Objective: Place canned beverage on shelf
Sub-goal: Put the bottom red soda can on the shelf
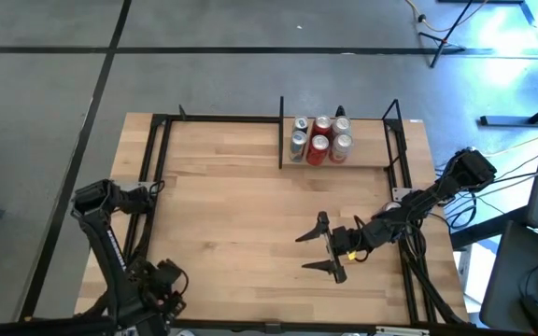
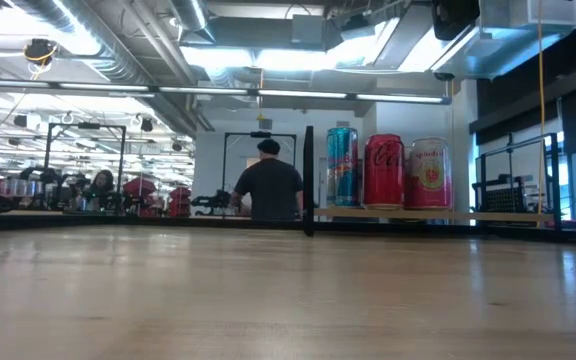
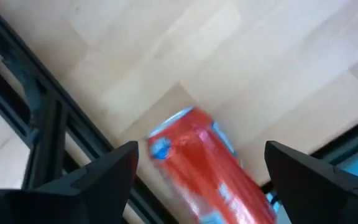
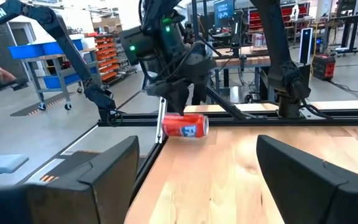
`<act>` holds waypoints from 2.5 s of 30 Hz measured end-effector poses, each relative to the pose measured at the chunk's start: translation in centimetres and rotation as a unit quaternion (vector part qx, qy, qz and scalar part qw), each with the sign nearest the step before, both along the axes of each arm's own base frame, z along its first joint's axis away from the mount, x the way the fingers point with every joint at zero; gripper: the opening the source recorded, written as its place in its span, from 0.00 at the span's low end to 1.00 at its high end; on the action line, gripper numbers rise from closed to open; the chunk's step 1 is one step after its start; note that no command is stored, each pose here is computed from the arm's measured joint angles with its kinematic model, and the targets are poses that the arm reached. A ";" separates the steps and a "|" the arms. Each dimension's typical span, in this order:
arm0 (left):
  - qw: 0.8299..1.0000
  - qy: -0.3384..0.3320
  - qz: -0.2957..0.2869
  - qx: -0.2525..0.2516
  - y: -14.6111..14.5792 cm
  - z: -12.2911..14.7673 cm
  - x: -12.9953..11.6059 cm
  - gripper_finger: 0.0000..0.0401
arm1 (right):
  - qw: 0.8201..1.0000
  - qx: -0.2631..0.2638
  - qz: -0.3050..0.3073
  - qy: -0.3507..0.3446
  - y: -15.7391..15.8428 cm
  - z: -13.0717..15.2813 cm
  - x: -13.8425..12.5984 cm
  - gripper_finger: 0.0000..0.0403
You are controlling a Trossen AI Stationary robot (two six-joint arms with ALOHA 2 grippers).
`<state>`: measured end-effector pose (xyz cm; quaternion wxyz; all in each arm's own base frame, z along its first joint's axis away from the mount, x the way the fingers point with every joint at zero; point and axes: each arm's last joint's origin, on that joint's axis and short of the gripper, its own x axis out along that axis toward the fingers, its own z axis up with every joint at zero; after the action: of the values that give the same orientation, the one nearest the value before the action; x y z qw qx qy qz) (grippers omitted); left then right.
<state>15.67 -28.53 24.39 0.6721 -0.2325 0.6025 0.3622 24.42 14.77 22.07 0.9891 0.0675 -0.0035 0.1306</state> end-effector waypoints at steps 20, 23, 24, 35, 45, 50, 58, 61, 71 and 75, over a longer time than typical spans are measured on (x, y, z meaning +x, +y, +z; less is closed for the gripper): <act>0.992 -0.022 0.128 -0.012 -4.2 -5.2 0.3 0.84 | 1.000 -0.006 -0.012 0.010 -0.1 -0.2 0.0 0.76; 0.991 -0.023 0.132 -0.008 -4.0 -6.3 0.6 0.84 | 1.000 -0.006 -0.017 0.010 -0.1 -0.2 0.0 0.76; 0.991 -0.024 0.134 -0.014 -3.9 -6.9 0.7 0.84 | 1.000 -0.006 -0.017 0.010 -0.1 -0.2 0.0 0.76; 0.997 -0.024 0.068 -0.035 -2.8 -9.8 1.6 0.68 | 1.000 -0.008 -0.017 0.013 -0.1 -0.3 0.0 0.76; 0.953 -0.260 -0.126 0.092 -2.9 -7.5 5.8 0.64 | 0.999 0.018 0.031 0.019 1.0 0.4 -1.1 0.76; 0.903 -0.339 -0.187 0.188 -1.3 -8.1 9.4 0.64 | 0.998 -0.019 0.034 0.046 1.4 -0.5 -1.3 0.76; 0.873 -0.362 -0.265 0.190 4.1 -10.8 16.5 0.64 | 0.993 -0.069 0.053 0.076 1.9 -2.5 -0.8 0.76; 0.850 -0.408 -0.293 0.159 6.6 -11.7 18.5 0.64 | 0.991 -0.087 0.057 0.084 2.0 -3.2 -0.7 0.76; 0.713 -0.565 -0.399 0.115 12.6 -13.4 20.3 0.64 | 0.986 -0.106 0.088 0.092 2.1 -3.6 -0.8 0.76; 0.707 -0.560 -0.418 0.113 13.4 -16.0 21.1 0.64 | 0.986 -0.122 0.072 0.093 2.0 -3.7 -0.8 0.76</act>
<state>36.74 -15.10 8.41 0.9898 -0.0397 0.1056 -0.0870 23.66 16.78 18.38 0.9739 -0.0412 0.1095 0.1943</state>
